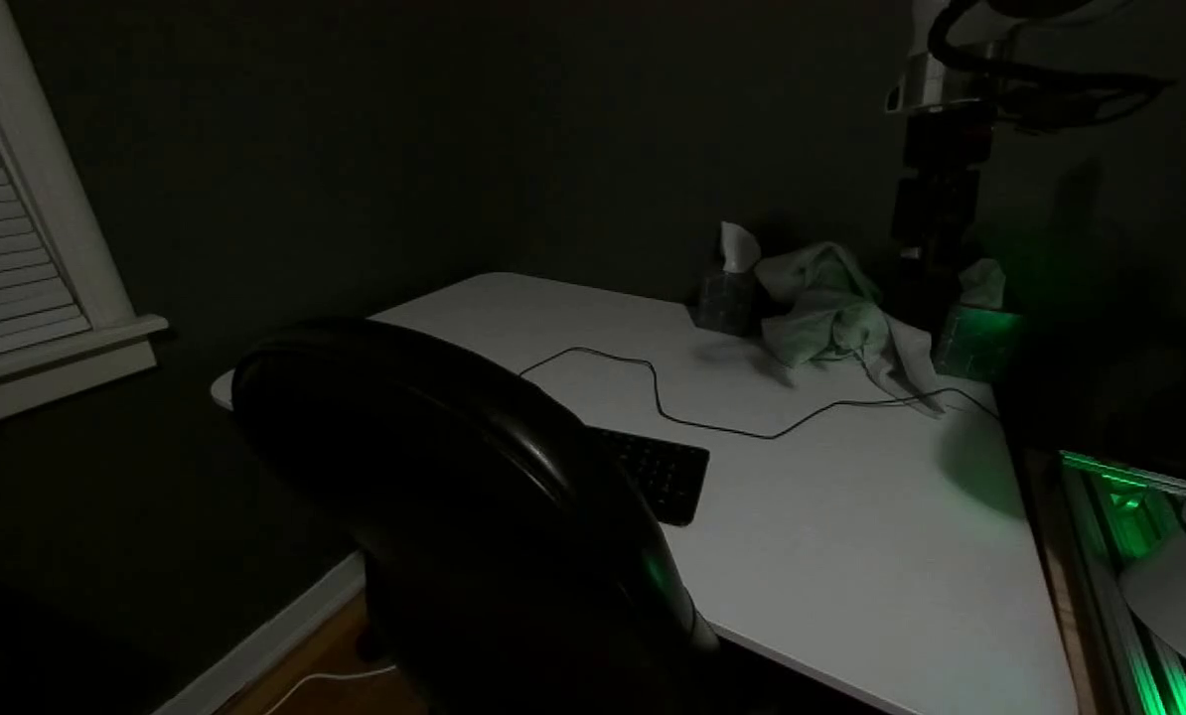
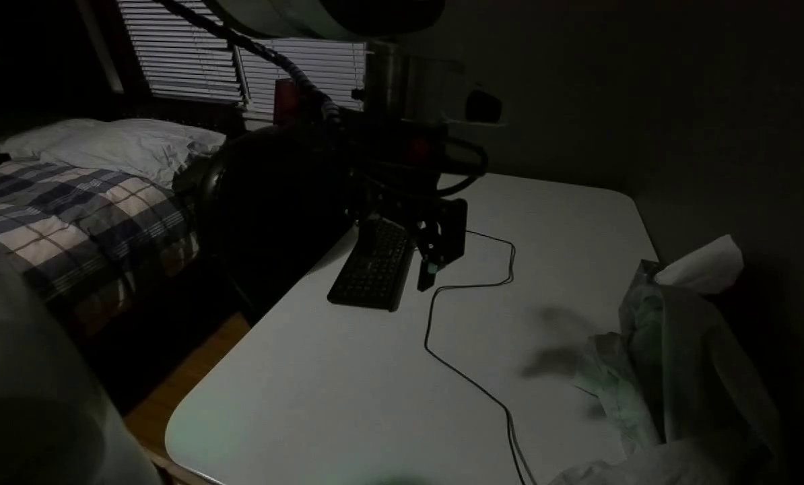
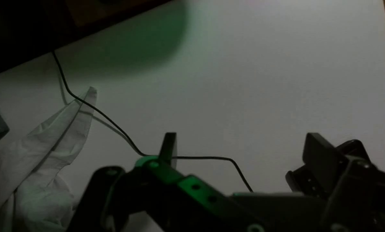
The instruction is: Push the black chair backwards.
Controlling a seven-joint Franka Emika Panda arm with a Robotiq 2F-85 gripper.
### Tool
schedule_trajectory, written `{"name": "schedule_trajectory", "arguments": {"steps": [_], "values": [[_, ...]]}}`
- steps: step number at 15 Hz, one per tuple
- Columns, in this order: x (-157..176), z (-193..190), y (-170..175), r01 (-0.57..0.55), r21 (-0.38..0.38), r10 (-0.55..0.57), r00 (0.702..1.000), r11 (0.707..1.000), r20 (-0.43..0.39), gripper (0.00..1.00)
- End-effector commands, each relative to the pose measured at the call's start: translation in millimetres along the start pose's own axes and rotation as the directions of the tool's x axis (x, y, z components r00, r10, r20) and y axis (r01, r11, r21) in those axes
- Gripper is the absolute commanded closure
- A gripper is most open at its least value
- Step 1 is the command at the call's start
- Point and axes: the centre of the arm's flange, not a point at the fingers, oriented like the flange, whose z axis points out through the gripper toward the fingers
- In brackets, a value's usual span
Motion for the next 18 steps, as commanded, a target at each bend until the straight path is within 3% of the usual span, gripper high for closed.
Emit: {"name": "schedule_trajectory", "arguments": {"steps": [1,5,10,14,18], "values": [[0,0,0,0.000,0.000,0.000,1.000,1.000,0.000,0.00],[9,-19,-48,-0.064,0.013,0.062,0.996,0.998,0.071,0.00],[23,-46,-105,-0.299,0.051,0.286,0.943,0.953,0.171,0.00],[49,-60,-133,-0.461,0.117,0.427,0.873,0.879,0.235,0.00],[73,-61,-167,-0.635,0.151,0.586,0.764,0.758,0.271,0.00]]}}
